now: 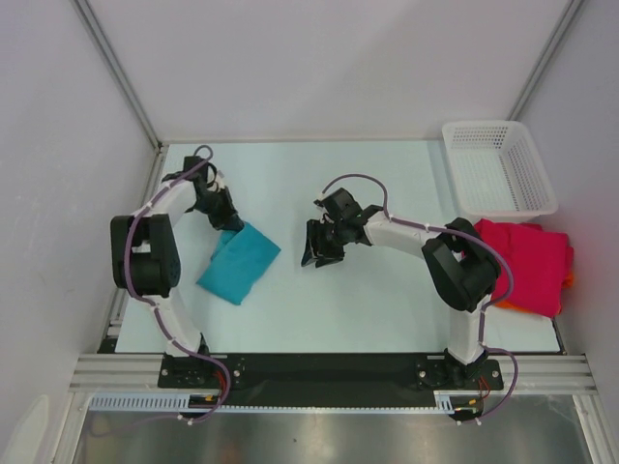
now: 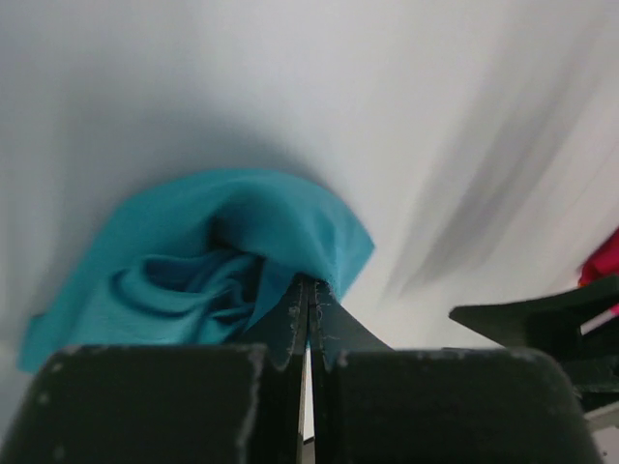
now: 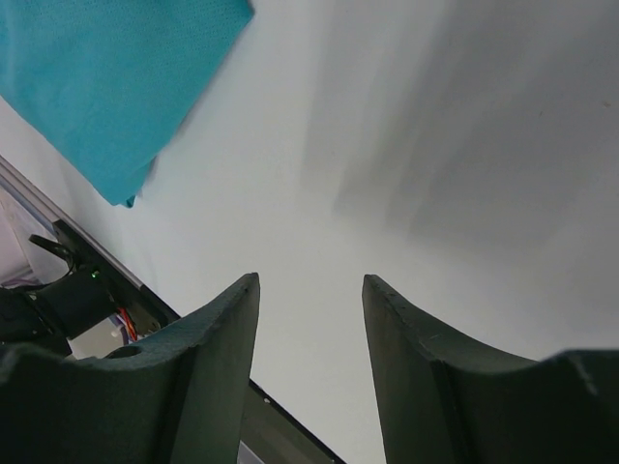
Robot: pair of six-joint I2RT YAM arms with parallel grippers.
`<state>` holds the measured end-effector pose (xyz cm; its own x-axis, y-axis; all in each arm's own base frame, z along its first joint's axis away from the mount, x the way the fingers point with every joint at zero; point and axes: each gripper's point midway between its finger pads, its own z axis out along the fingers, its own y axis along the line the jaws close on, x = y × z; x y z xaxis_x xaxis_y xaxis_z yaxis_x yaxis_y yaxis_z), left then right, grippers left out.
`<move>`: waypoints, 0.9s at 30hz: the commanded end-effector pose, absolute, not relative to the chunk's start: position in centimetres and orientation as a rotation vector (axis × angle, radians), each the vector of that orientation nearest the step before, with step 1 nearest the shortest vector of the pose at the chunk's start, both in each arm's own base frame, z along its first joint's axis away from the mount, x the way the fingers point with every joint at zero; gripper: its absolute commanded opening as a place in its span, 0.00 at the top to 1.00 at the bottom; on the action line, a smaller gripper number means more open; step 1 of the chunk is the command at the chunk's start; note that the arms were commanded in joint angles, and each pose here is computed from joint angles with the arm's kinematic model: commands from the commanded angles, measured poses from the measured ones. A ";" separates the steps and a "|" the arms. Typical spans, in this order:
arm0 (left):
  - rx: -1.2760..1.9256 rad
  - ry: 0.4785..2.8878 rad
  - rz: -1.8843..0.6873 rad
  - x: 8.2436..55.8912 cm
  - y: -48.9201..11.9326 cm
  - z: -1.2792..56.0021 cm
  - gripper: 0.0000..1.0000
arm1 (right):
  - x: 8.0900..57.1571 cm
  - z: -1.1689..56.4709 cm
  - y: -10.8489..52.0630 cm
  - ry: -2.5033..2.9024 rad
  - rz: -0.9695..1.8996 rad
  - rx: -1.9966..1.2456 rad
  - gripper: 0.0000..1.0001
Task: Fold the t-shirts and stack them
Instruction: Flatten out the tshirt
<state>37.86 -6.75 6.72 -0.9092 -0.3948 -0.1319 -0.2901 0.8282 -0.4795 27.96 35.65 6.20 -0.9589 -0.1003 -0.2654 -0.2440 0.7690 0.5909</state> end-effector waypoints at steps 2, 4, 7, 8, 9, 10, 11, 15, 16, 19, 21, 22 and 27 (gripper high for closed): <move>-0.307 2.676 -0.843 38.6 -13.0 12.2 1.00 | 28.1 8.0 36.0 2.692 1.017 -0.285 0.48; -0.279 2.656 -0.884 38.5 -14.1 13.3 1.00 | 28.0 8.0 35.9 2.693 1.013 -0.287 0.48; -0.242 2.622 -0.934 38.1 -15.3 15.2 1.00 | 28.1 7.8 35.8 2.698 1.008 -0.280 0.48; -0.238 2.615 -0.943 37.9 -15.5 15.6 1.00 | 28.1 7.7 35.8 2.700 1.007 -0.279 0.48; -0.224 2.595 -0.961 37.6 -15.8 16.5 1.00 | 28.2 7.7 35.7 2.702 1.004 -0.274 0.48; -0.210 2.589 -0.972 37.2 -16.1 17.0 1.00 | 28.3 7.5 35.7 2.705 1.001 -0.268 0.49; -0.205 2.593 -0.982 36.6 -16.3 17.0 1.00 | 28.2 7.5 35.7 2.704 1.003 -0.269 0.49; -0.136 2.541 -1.058 33.8 -17.4 19.5 1.00 | 28.3 7.3 35.7 2.710 0.999 -0.259 0.49; -0.135 2.536 -1.043 33.5 -17.2 19.5 1.00 | 28.3 7.2 35.7 2.711 0.999 -0.263 0.49; -0.156 2.558 -0.904 33.1 -15.6 18.4 1.00 | 28.6 7.3 36.0 2.710 1.006 -0.253 0.48; -0.205 2.624 -0.693 33.5 -13.2 16.3 1.00 | 28.6 7.6 36.1 2.708 1.010 -0.252 0.48; -0.225 2.645 -0.616 33.6 -12.2 15.7 0.99 | 28.6 7.7 36.1 2.706 1.003 -0.253 0.47; -0.319 2.740 -0.317 34.7 -8.1 12.5 0.84 | 28.5 8.4 35.0 2.697 0.960 -0.261 0.46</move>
